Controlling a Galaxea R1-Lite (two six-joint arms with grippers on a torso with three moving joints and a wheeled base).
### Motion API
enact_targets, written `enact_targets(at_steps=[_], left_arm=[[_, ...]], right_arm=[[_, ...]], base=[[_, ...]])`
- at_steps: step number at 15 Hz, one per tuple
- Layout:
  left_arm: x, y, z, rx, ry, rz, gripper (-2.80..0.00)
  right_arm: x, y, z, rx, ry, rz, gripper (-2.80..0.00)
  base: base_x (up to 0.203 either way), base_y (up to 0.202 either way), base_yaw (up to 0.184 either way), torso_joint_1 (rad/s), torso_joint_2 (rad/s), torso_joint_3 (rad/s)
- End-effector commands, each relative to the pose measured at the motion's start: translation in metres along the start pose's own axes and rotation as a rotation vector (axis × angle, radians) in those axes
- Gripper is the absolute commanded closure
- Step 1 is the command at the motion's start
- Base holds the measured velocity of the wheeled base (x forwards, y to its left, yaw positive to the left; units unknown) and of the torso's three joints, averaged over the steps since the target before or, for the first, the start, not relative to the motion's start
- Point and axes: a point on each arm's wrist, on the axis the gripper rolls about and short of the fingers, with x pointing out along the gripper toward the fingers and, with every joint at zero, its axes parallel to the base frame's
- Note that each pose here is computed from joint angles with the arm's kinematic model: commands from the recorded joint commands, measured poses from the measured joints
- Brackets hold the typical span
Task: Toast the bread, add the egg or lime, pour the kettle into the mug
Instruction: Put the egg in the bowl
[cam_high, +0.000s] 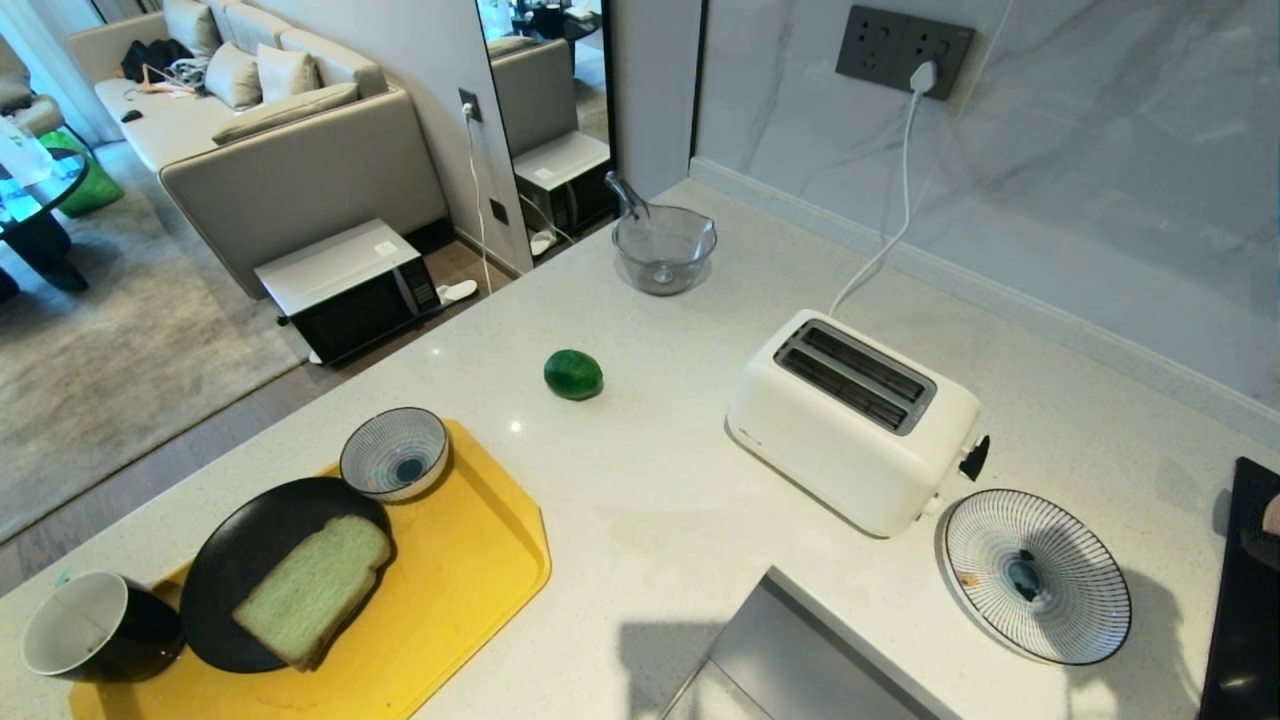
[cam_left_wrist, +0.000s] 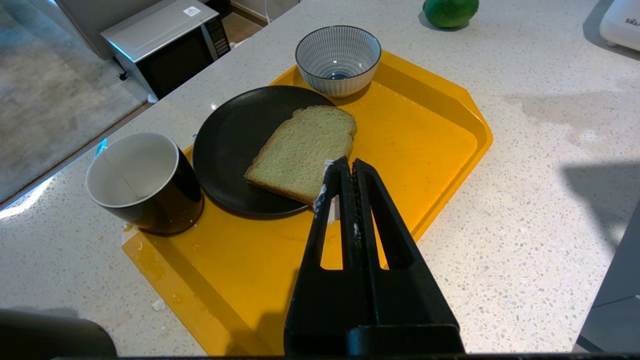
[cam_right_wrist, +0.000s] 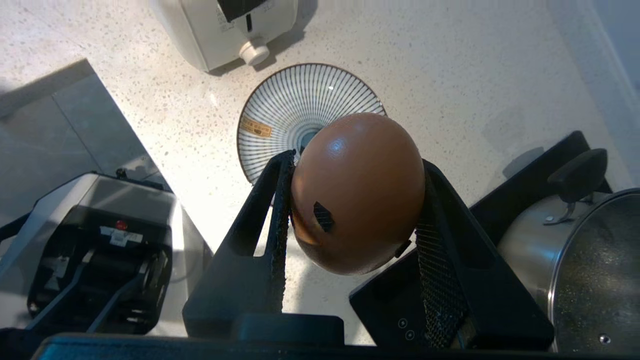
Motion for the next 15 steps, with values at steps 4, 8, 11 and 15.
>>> enact_targets(at_steps=[4, 8, 11, 15], left_arm=[[0.0009, -0.0003, -0.0047, 0.001, 0.014, 0.000, 0.00], [0.0009, -0.0003, -0.0047, 0.001, 0.014, 0.000, 0.00], [0.0009, -0.0003, -0.0047, 0.001, 0.014, 0.000, 0.00], [0.0009, -0.0003, -0.0047, 0.001, 0.014, 0.000, 0.00]], right_arm=[[-0.0086, 0.0015, 0.0017, -0.013, -0.042, -0.018, 0.00], [-0.0088, 0.0011, 0.0028, -0.017, -0.046, -0.018, 0.00], [-0.0088, 0.0011, 0.0028, -0.019, -0.046, -0.018, 0.00], [-0.0085, 0.0016, 0.0013, -0.016, -0.042, -0.017, 0.00]], base=[[0.000, 0.000, 0.000, 0.000, 0.00, 0.000], [-0.001, -0.003, 0.027, 0.000, 0.00, 0.001], [-0.001, -0.006, 0.171, 0.003, 0.00, 0.002], [-0.002, -0.011, 0.176, 0.004, 0.00, 0.002]])
